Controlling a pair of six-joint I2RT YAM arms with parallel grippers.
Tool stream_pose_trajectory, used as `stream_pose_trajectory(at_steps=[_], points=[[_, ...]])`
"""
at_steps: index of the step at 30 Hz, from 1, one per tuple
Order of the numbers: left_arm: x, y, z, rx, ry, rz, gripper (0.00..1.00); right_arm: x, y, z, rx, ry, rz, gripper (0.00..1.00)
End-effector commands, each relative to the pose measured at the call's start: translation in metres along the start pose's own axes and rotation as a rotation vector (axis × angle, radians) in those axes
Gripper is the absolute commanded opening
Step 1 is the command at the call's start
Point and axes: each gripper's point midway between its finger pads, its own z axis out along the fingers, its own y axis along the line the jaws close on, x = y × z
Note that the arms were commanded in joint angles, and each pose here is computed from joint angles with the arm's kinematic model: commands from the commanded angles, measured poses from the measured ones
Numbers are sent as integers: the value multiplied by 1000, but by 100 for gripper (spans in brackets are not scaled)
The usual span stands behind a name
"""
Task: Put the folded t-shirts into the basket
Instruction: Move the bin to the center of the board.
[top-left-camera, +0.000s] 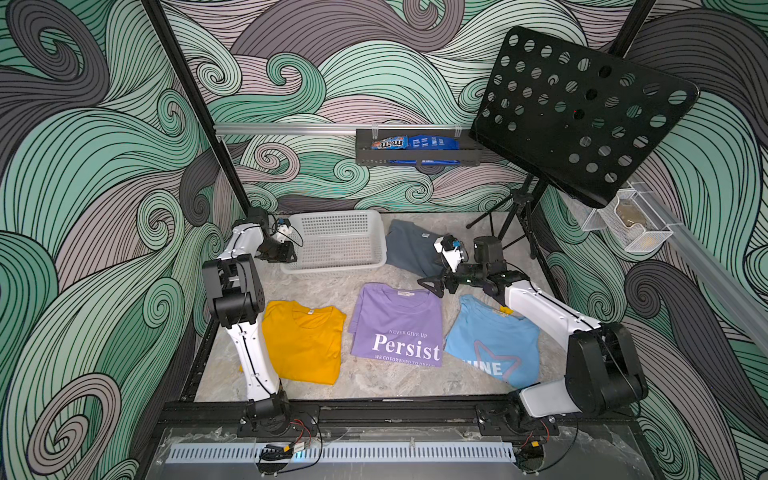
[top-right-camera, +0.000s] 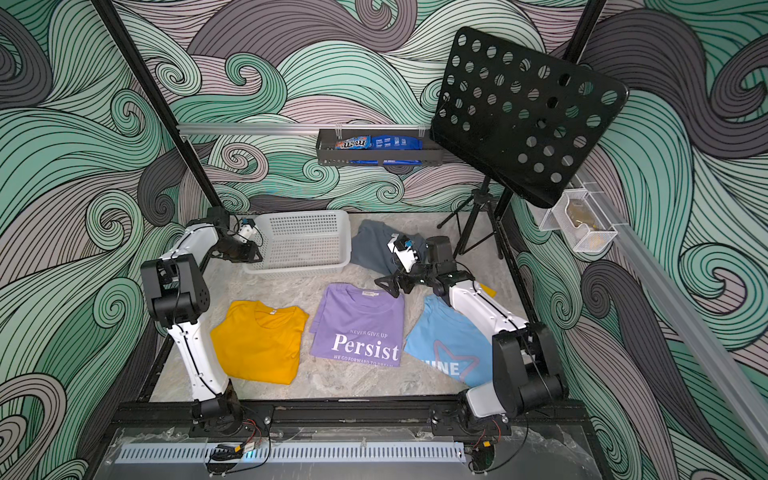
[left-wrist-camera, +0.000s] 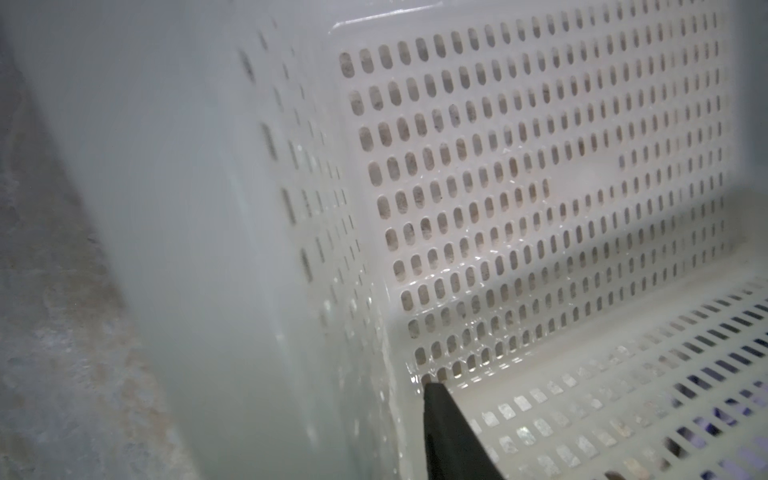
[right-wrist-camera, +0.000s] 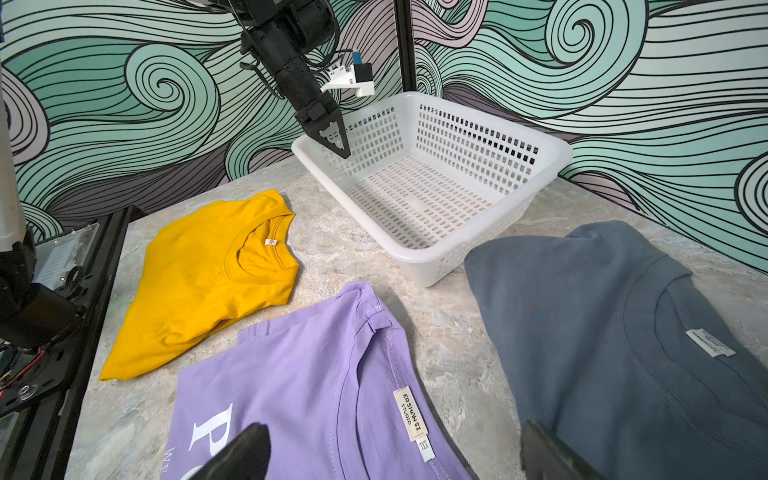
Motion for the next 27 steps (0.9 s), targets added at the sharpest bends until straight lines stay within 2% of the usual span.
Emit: stream_pose_trajectory(at_steps=[1,6,12,15,19,22,24,27], points=[[-10,-7,-14,9,-4,85,37,2,5,4,-30,8,-11,99],[-12,0,-16,-20,27,100,41,5,7,10,-30,25,-18,99],[-19,2,-25,-38,-2,68,56,2,28,28,-61,48,-25,99],[-19,6,-39,-65,-12,50,61,-2,54,43,-113,70,-51,99],[-11,16,-85,-76,-65,6,69,-8,112,74,-194,134,-150,99],[11,30,-121,-45,-112,-47,77,-14,162,99,-259,162,-199,99],[42,42,-135,-44,-94,-64,79,-17,202,120,-316,182,-192,99],[85,52,-141,-33,-38,-73,81,-15,235,145,-374,226,-142,98]])
